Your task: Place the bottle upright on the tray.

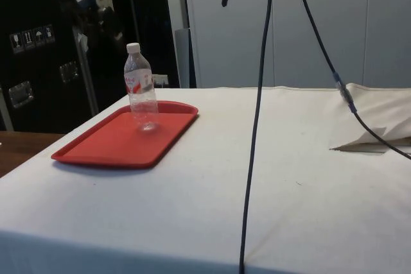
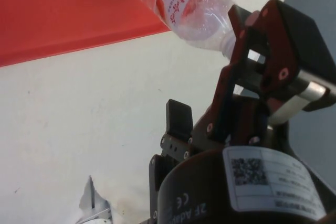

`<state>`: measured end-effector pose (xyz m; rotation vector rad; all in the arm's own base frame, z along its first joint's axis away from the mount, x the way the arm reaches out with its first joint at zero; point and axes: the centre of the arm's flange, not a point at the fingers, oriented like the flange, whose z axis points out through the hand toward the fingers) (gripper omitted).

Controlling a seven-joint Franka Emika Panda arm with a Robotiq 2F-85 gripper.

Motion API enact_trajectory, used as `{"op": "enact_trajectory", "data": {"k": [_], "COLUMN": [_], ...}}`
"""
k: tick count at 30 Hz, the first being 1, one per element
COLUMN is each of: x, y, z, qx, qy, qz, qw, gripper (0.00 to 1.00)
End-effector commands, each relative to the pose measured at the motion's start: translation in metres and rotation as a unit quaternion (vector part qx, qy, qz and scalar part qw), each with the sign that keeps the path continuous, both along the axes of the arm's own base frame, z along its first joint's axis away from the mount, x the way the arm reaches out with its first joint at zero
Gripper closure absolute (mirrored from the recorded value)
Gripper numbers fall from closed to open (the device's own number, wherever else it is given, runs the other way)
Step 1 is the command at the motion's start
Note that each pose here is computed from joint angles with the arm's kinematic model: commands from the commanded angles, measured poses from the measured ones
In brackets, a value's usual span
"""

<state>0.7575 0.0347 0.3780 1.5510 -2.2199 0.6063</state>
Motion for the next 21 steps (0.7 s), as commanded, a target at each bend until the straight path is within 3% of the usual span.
{"op": "enact_trajectory", "data": {"k": [1, 6, 7, 8, 14, 15, 16, 21], "x": [0.0, 0.0, -0.001, -0.001, -0.002, -0.002, -0.002, -0.005], "y": [0.0, -0.002, -0.002, -0.002, -0.003, -0.003, -0.004, -0.006], "z": [0.004, 0.011, 0.009, 0.012, 0.021, 0.017, 0.022, 0.029], "qx": [0.011, 0.023, 0.014, 0.025, 0.04, 0.029, 0.041, 0.054], "qy": [-0.004, -0.009, -0.005, -0.009, -0.014, -0.01, -0.015, -0.018], "qz": [0.001, -0.003, -0.005, -0.003, -0.008, -0.01, -0.009, -0.013], "qw": [0.99993, 0.99968, 0.99987, 0.99964, 0.99909, 0.9995, 0.999, 0.9983], "gripper": [0.0, 0.0, 0.0, 0.0, 0.0, 0.0, 0.0, 0.0]}}
